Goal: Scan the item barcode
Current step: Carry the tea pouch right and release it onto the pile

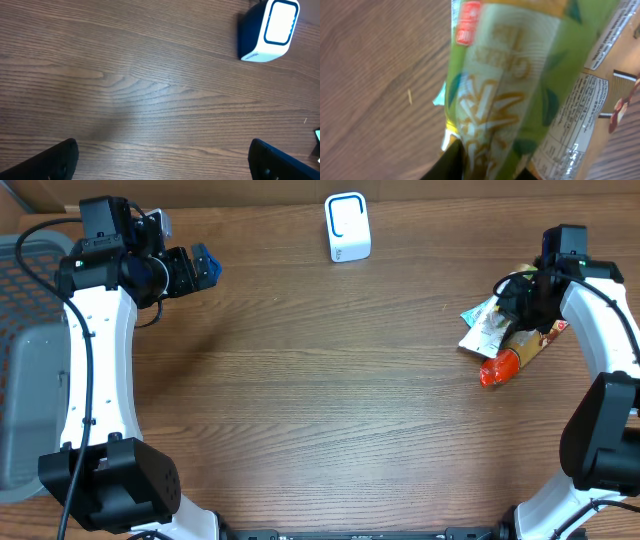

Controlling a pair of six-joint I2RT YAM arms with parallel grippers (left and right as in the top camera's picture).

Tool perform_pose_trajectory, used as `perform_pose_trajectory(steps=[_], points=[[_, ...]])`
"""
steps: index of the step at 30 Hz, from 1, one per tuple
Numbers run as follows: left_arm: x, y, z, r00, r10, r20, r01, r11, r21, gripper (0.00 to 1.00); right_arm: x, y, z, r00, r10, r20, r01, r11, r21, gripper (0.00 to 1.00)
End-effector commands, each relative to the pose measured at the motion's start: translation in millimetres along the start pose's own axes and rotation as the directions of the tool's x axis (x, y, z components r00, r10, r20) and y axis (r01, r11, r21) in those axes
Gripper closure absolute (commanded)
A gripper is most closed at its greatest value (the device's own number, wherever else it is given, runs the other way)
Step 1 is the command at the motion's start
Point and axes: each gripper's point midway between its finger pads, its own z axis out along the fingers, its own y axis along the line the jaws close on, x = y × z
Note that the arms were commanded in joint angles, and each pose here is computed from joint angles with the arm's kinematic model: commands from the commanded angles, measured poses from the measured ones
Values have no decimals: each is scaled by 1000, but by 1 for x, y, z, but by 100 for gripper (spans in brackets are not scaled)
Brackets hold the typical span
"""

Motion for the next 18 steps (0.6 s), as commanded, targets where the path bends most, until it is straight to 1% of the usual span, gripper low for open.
perform_pose_trajectory(steps=[1, 2, 3, 6, 10, 11, 12, 13, 16, 18], points=[[-7, -3, -7, 1000, -1, 28, 1, 1000, 2, 0, -12, 11, -31, 998, 1, 55, 1, 999, -40, 54], [-7, -3, -7, 1000, -1, 28, 1, 1000, 2, 0, -11, 12, -38, 999, 0, 54, 2, 999, -44, 43], [-7, -3, -7, 1000, -1, 28, 1, 1000, 2, 0, -12, 14, -49, 998, -1, 58, 3, 999, -46, 39], [-7, -3, -7, 1000, -1, 28, 1, 1000, 2, 1, -11, 23, -88, 995, -50, 86, 56, 996, -65, 33], [-7, -3, -7, 1000, -1, 28, 1, 1000, 2, 0, -1, 41, -156, 979, -120, 165, 143, 980, -136, 31], [-7, -3, -7, 1000, -1, 28, 1, 1000, 2, 1, 5, 47, -175, 974, -127, 187, 159, 973, -169, 24], [-7, -3, -7, 1000, -1, 28, 1, 1000, 2, 0, 11, 53, -190, 970, -134, 203, 175, 963, -203, 19], [-7, -3, -7, 1000, -1, 28, 1, 1000, 2, 0, 19, 60, -207, 966, -140, 219, 194, 949, -247, 0], [-7, -3, -7, 1000, -1, 28, 1, 1000, 2, 0, 51, 79, -255, 954, -163, 252, 256, 879, -403, 0], [-7, -3, -7, 1000, -1, 28, 1, 1000, 2, 0, 68, 85, -283, 942, -173, 288, 295, 835, -464, 0]])
